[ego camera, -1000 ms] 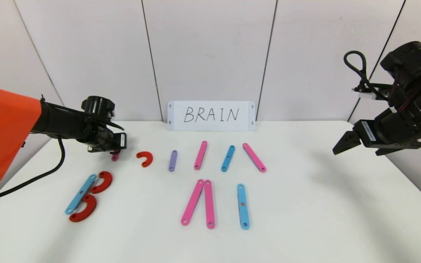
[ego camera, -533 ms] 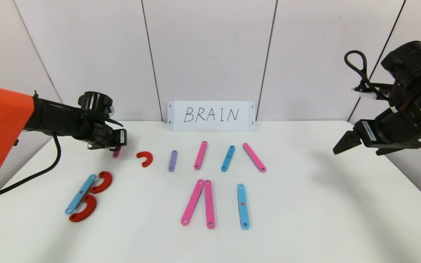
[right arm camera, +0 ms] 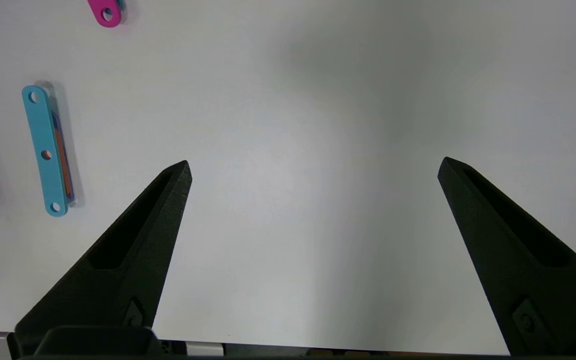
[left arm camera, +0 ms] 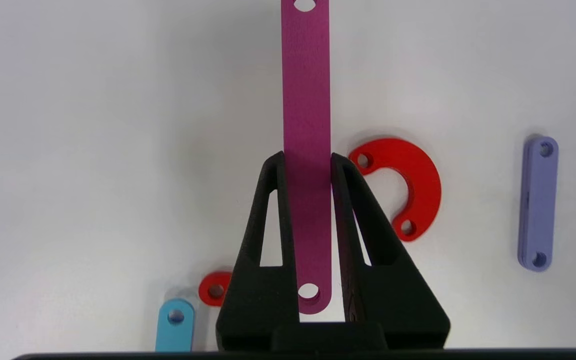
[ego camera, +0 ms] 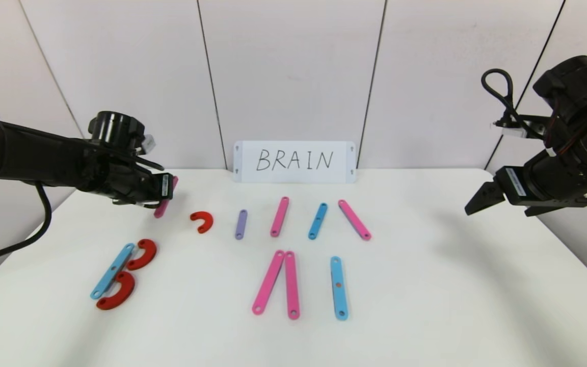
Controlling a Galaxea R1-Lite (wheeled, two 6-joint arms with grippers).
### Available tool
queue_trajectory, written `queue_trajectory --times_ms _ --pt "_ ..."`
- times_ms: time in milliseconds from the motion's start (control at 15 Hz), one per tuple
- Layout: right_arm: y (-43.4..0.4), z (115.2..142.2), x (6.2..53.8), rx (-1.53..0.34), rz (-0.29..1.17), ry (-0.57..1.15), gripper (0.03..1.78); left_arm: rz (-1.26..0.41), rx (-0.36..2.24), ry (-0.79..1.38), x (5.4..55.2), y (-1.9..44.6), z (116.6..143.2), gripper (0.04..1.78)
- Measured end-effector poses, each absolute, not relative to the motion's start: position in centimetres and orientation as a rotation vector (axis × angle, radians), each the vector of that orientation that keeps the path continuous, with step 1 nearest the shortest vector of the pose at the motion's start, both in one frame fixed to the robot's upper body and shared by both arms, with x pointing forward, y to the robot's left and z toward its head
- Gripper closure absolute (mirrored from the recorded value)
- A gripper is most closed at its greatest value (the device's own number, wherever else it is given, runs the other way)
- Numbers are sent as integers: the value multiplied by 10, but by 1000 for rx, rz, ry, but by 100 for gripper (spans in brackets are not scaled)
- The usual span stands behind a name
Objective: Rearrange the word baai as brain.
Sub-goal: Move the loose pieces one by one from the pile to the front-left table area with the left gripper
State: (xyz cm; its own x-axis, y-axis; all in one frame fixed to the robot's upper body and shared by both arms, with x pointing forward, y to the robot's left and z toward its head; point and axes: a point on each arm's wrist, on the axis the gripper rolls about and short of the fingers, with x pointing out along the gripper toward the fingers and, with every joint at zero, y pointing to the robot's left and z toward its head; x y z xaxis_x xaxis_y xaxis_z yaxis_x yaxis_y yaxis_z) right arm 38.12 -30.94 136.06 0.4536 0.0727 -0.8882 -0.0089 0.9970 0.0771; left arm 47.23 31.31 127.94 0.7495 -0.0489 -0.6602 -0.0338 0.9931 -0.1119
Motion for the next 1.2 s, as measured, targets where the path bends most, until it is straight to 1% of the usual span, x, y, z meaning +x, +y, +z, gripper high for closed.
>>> queue_trajectory --times_ms 400,867,1200 --pt "-310 1368 372 66 55 1075 9 -13 -113 737 410 313 1293 155" --pt "-310 1376 363 68 63 1050 9 -35 -111 757 334 310 1293 155" --pt "-309 1377 360 65 69 1044 9 -115 -83 749 295 296 1289 155"
